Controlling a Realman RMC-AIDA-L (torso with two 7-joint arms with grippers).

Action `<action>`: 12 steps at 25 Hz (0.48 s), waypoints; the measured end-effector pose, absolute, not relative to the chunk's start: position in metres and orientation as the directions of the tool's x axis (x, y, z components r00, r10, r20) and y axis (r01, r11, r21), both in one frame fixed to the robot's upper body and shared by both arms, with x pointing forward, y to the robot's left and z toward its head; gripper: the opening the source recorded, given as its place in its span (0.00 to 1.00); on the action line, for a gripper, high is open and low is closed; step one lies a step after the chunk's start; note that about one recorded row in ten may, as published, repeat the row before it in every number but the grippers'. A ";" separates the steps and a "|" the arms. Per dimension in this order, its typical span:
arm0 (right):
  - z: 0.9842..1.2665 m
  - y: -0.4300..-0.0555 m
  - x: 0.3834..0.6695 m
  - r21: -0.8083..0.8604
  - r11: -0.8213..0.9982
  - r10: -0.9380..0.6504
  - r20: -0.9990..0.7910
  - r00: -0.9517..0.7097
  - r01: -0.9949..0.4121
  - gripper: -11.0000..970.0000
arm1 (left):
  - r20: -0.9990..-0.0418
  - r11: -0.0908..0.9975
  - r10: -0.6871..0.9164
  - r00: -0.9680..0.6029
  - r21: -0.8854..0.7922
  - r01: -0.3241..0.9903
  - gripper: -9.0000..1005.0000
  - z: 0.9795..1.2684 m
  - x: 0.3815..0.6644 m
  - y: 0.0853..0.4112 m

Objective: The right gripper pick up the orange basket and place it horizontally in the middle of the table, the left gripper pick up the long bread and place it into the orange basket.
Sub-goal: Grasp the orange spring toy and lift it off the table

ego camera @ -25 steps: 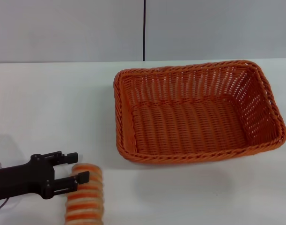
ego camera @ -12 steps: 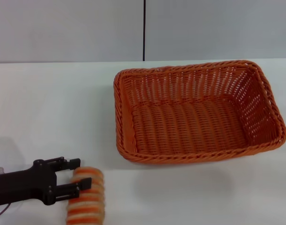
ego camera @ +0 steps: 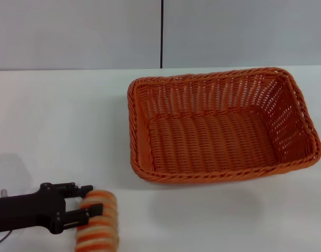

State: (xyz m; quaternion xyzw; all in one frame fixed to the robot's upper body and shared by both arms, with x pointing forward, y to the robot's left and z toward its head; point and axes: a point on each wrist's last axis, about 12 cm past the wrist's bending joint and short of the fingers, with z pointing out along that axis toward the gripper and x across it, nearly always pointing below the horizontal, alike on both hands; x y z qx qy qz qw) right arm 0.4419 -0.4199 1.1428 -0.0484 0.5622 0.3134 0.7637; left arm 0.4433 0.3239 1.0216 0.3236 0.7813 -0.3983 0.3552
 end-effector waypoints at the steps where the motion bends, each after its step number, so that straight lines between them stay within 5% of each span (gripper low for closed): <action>1: 1.143 -0.420 0.442 0.278 0.799 0.424 -0.889 0.171 -0.533 0.67 | -0.814 0.475 0.223 -0.536 -0.390 0.789 0.65 1.022 0.443 0.325; 12: 1.142 -0.421 0.441 0.280 0.801 0.424 -0.889 0.171 -0.529 0.67 | -0.829 0.509 0.202 -0.522 -0.367 0.779 0.49 1.028 0.446 0.334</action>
